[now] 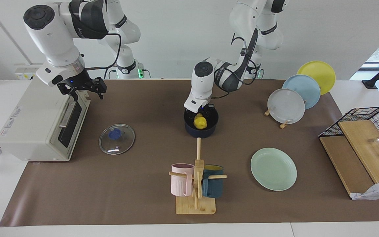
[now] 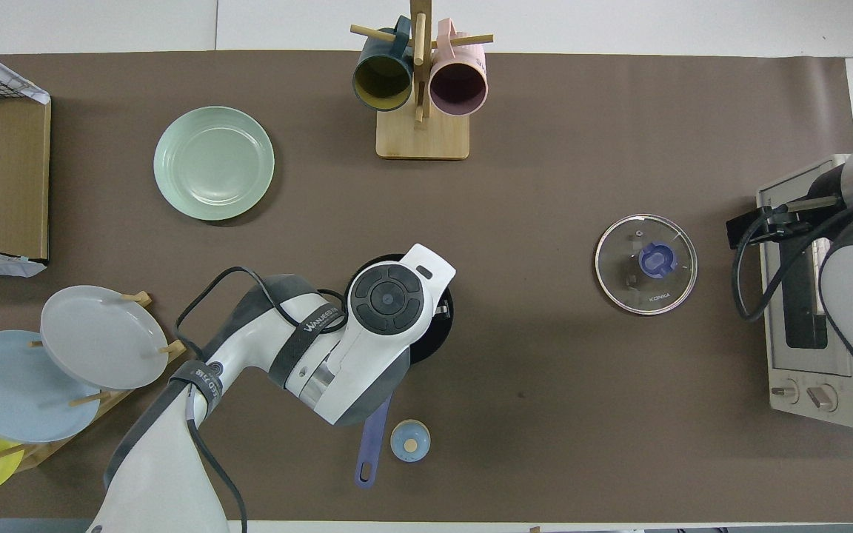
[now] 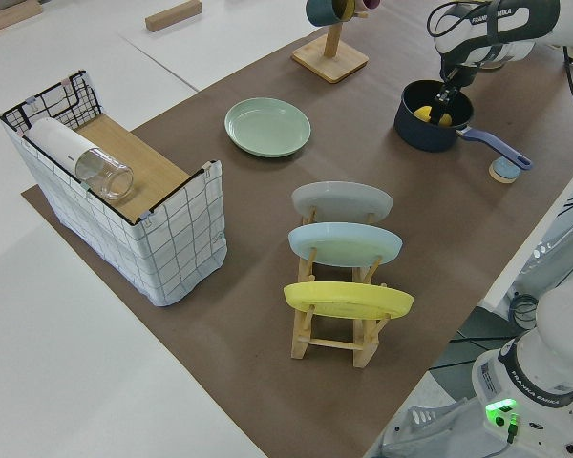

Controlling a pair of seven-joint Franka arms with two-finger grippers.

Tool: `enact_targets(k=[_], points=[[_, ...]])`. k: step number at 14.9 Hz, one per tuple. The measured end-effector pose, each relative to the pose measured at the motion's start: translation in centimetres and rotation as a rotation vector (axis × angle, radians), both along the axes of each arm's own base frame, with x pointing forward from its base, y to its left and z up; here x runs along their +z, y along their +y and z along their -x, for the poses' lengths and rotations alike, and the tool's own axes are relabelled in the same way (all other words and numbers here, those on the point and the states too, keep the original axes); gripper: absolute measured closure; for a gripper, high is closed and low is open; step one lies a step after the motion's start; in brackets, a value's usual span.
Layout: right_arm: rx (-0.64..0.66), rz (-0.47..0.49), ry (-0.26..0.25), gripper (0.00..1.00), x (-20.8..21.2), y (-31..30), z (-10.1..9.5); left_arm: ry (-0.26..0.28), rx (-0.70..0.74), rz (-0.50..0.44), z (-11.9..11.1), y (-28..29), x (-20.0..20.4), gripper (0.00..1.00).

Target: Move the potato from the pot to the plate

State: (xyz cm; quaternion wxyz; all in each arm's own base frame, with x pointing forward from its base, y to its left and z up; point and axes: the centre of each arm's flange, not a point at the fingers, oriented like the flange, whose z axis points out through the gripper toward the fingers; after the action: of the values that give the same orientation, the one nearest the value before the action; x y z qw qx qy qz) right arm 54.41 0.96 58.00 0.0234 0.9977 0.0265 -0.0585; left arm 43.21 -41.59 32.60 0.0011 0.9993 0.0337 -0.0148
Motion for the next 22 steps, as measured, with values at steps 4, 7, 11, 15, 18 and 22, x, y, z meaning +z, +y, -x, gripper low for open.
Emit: enact_targets(k=[4, 7, 11, 15, 18, 22], points=[[-0.038, -0.008, -0.025, 0.00, 2.0, -0.8, 0.0, -0.005, 0.004, 0.004, -0.2, 0.1, 0.5, 0.38], [-0.105, -0.021, -0.034, 0.00, 2.3, -1.3, 0.0, -0.015, 0.010, 0.010, -0.6, 0.3, 4.2, 0.38], [-0.139, -0.033, -0.064, 0.00, 3.6, -1.2, 0.3, -0.030, 0.059, 0.018, -3.1, 3.6, 13.5, 0.38], [-0.141, -0.035, -0.091, 0.00, 4.2, -1.3, 0.3, -0.074, 0.069, 0.054, -9.0, 11.0, 20.4, 0.38], [-0.145, -0.037, -0.104, 0.00, 4.9, -1.4, 0.7, -0.095, 0.021, 0.053, -14.0, 19.4, 20.8, 0.38], [-0.154, -0.036, -0.103, 0.00, 4.9, -1.8, 0.8, -0.121, -0.081, 0.046, -19.1, 27.9, 17.2, 0.38]])
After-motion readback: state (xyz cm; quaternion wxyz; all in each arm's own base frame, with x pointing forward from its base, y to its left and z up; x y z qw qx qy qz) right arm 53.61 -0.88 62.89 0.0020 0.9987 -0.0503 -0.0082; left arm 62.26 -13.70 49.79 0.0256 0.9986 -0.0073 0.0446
